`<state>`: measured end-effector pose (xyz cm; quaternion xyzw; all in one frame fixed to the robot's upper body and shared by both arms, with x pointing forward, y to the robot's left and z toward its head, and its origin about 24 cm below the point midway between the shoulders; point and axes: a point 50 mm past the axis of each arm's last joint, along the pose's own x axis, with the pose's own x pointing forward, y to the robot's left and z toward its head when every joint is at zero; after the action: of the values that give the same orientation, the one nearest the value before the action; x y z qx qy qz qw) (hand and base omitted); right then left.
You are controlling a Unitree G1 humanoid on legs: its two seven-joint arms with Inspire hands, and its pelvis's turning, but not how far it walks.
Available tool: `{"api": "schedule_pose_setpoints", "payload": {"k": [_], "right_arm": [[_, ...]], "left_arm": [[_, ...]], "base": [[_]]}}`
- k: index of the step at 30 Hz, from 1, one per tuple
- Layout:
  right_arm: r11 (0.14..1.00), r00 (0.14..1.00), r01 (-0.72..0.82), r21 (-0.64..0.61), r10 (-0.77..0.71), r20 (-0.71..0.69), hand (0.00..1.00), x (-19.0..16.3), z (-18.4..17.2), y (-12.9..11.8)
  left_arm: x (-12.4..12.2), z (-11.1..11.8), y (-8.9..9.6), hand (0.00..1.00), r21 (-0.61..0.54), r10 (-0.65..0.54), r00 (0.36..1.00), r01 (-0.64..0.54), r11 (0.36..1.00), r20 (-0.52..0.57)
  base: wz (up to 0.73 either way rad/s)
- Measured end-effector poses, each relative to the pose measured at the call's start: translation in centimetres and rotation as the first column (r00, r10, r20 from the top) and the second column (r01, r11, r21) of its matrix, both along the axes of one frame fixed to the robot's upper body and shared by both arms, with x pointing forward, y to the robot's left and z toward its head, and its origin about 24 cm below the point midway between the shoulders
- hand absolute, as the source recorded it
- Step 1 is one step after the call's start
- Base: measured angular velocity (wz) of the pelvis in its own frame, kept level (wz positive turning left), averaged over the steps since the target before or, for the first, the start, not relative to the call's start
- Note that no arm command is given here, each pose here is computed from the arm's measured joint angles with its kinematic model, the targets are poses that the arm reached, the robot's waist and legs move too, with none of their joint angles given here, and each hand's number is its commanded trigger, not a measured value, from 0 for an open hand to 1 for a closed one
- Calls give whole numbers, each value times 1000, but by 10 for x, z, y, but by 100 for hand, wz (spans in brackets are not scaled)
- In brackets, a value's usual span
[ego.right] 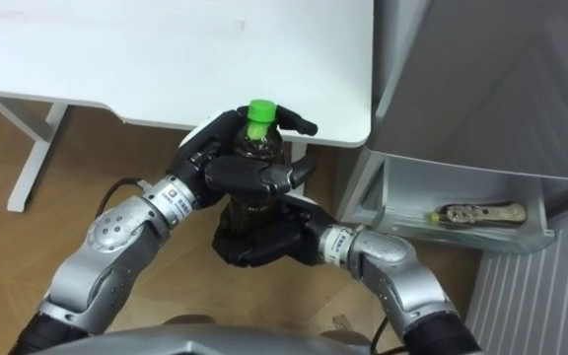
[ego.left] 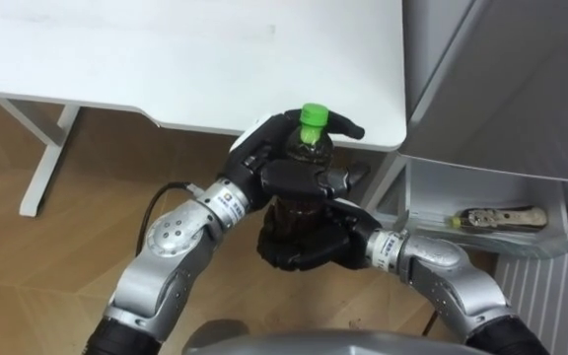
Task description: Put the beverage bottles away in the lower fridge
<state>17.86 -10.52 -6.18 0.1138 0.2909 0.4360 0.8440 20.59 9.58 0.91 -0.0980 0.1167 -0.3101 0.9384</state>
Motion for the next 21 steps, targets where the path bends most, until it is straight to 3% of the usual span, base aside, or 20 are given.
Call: {"api": "schedule_pose_setpoints", "payload": {"k": [21], "right_arm": [[1000, 1000, 8, 17, -8, 6, 100, 1, 1, 0]], "left_arm": [[0, 2, 0, 0, -4, 4, 1000, -4, 1000, 24]], "base": [[0]]}}
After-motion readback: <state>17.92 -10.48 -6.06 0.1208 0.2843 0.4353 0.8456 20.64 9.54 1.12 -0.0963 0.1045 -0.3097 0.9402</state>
